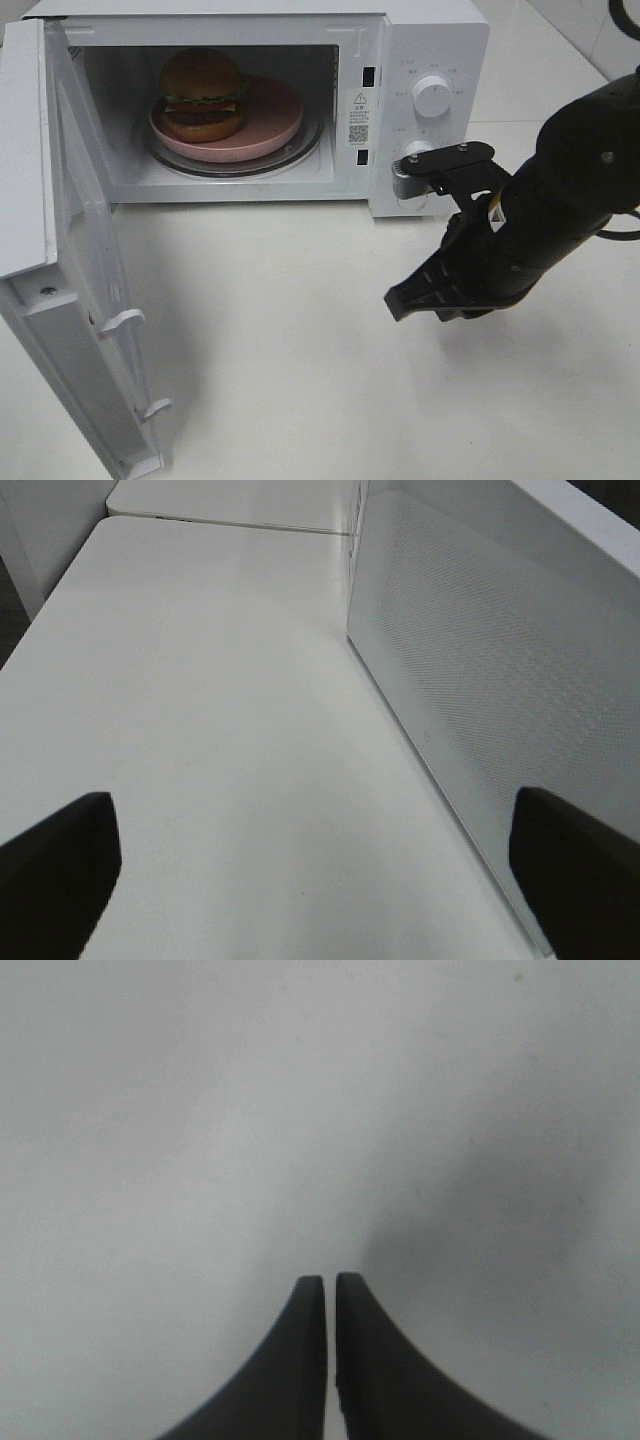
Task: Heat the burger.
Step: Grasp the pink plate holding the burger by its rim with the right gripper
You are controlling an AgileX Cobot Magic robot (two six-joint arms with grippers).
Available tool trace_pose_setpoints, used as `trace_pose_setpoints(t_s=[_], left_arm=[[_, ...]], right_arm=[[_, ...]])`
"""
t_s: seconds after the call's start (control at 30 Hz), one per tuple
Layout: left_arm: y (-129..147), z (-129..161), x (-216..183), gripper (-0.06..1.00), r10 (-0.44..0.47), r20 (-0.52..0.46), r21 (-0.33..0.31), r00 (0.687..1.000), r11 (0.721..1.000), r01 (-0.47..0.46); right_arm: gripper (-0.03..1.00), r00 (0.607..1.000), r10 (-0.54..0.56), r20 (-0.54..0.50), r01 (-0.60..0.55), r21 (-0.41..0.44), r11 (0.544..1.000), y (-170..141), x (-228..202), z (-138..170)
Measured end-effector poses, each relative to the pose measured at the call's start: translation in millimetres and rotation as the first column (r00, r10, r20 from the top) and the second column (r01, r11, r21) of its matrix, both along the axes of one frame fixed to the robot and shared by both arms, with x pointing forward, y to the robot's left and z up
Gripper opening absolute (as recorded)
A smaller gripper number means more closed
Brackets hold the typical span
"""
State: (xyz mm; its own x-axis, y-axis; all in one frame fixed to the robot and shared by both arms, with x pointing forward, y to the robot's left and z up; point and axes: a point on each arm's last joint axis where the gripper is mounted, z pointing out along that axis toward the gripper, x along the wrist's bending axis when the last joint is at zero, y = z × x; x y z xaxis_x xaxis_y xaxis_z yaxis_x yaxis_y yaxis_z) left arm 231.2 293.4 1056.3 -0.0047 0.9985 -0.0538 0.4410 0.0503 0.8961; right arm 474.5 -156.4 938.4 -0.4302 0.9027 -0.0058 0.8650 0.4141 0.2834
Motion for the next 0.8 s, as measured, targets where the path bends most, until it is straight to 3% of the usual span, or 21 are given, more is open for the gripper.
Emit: trace_pose_setpoints(t_s=[0.07, 0.13, 0.2, 0.23, 0.3, 0.33, 0.37, 0.4, 0.43, 0.47, 0.5, 0.53, 0.57, 0.6, 0.63, 0.67, 0.7, 0.73, 0.77, 0.8], left_arm=[[0.0, 0.0, 0.0, 0.97, 0.0, 0.0, 0.0, 1.0, 1.0, 0.0], [0.0, 0.0, 0.0, 0.97, 0.0, 0.0, 0.0, 1.0, 1.0, 0.0], [0.0, 0.0, 0.0, 0.97, 0.0, 0.0, 0.0, 1.0, 1.0, 0.0], [0.0, 0.0, 0.0, 0.97, 0.0, 0.0, 0.0, 1.0, 1.0, 0.0], [0.0, 0.0, 0.0, 0.97, 0.0, 0.0, 0.0, 1.0, 1.0, 0.0], [0.0, 0.0, 0.0, 0.97, 0.0, 0.0, 0.0, 1.0, 1.0, 0.0], [0.0, 0.0, 0.0, 0.97, 0.0, 0.0, 0.0, 1.0, 1.0, 0.0], [0.0, 0.0, 0.0, 0.97, 0.0, 0.0, 0.0, 1.0, 1.0, 0.0], [0.0, 0.0, 0.0, 0.97, 0.0, 0.0, 0.0, 1.0, 1.0, 0.0], [0.0, 0.0, 0.0, 0.97, 0.0, 0.0, 0.0, 1.0, 1.0, 0.0], [0.0, 0.0, 0.0, 0.97, 0.0, 0.0, 0.0, 1.0, 1.0, 0.0], [0.0, 0.0, 0.0, 0.97, 0.0, 0.0, 0.0, 1.0, 1.0, 0.0], [0.0, 0.0, 0.0, 0.97, 0.0, 0.0, 0.0, 1.0, 1.0, 0.0], [0.0, 0.0, 0.0, 0.97, 0.0, 0.0, 0.0, 1.0, 1.0, 0.0], [0.0, 0.0, 0.0, 0.97, 0.0, 0.0, 0.0, 1.0, 1.0, 0.0], [0.0, 0.0, 0.0, 0.97, 0.0, 0.0, 0.0, 1.0, 1.0, 0.0], [0.0, 0.0, 0.0, 0.97, 0.0, 0.0, 0.0, 1.0, 1.0, 0.0], [0.0, 0.0, 0.0, 0.97, 0.0, 0.0, 0.0, 1.0, 1.0, 0.0], [0.0, 0.0, 0.0, 0.97, 0.0, 0.0, 0.0, 1.0, 1.0, 0.0], [0.0, 0.0, 0.0, 0.97, 0.0, 0.0, 0.0, 1.0, 1.0, 0.0]], right_arm=[[0.06, 1.0, 0.02, -0.014, -0.021, -0.03, 0.999, -2.3, -1.6, 3.3], [0.06, 0.985, 0.157, -0.068, -0.165, -0.138, 0.977, -7.5, -3.0, 15.0], [0.06, 0.975, 0.206, -0.086, -0.218, -0.162, 0.962, -8.4, -3.0, 17.1], [0.06, 0.947, 0.301, -0.117, -0.319, -0.199, 0.927, -9.4, -2.4, 21.1], [0.06, 0.926, 0.354, -0.132, -0.375, -0.215, 0.902, -9.7, -1.8, 23.4], [0.06, 0.883, 0.444, -0.152, -0.469, -0.236, 0.851, -9.5, 0.0, 28.2], [0.06, 0.883, 0.444, -0.152, -0.469, -0.236, 0.851, -9.5, 0.0, 28.2], [0.06, 0.857, 0.491, -0.157, -0.516, -0.245, 0.821, -9.2, 1.0, 31.5], [0.06, 0.803, 0.575, -0.157, -0.595, -0.267, 0.758, -8.5, 4.1, 36.8], [0.06, 0.803, 0.575, -0.157, -0.595, -0.267, 0.758, -8.5, 4.1, 36.8], [0.07, 0.772, 0.616, -0.157, -0.634, -0.274, 0.723, -7.7, 5.6, 38.9], [0.07, 0.704, 0.692, -0.158, -0.703, -0.294, 0.648, -6.2, 9.0, 43.3], [0.07, 0.704, 0.692, -0.158, -0.703, -0.294, 0.648, -6.2, 9.0, 43.3], [0.07, 0.676, 0.72, -0.16, -0.728, -0.302, 0.616, -5.8, 10.2, 44.7], [0.07, 0.606, 0.78, -0.158, -0.778, -0.322, 0.54, -4.2, 13.3, 48.1], [0.07, 0.606, 0.78, -0.158, -0.778, -0.322, 0.54, -4.2, 13.3, 48.1], [0.07, 0.523, 0.839, -0.15, -0.824, -0.343, 0.452, -2.3, 15.9, 49.5], [0.07, 0.523, 0.839, -0.15, -0.824, -0.343, 0.452, -2.3, 15.9, 49.5], [0.08, 0.48, 0.865, -0.148, -0.842, -0.354, 0.407, -1.4, 17.0, 49.8], [0.08, 0.409, 0.901, -0.143, -0.865, -0.375, 0.333, 0.2, 18.9, 50.3]])
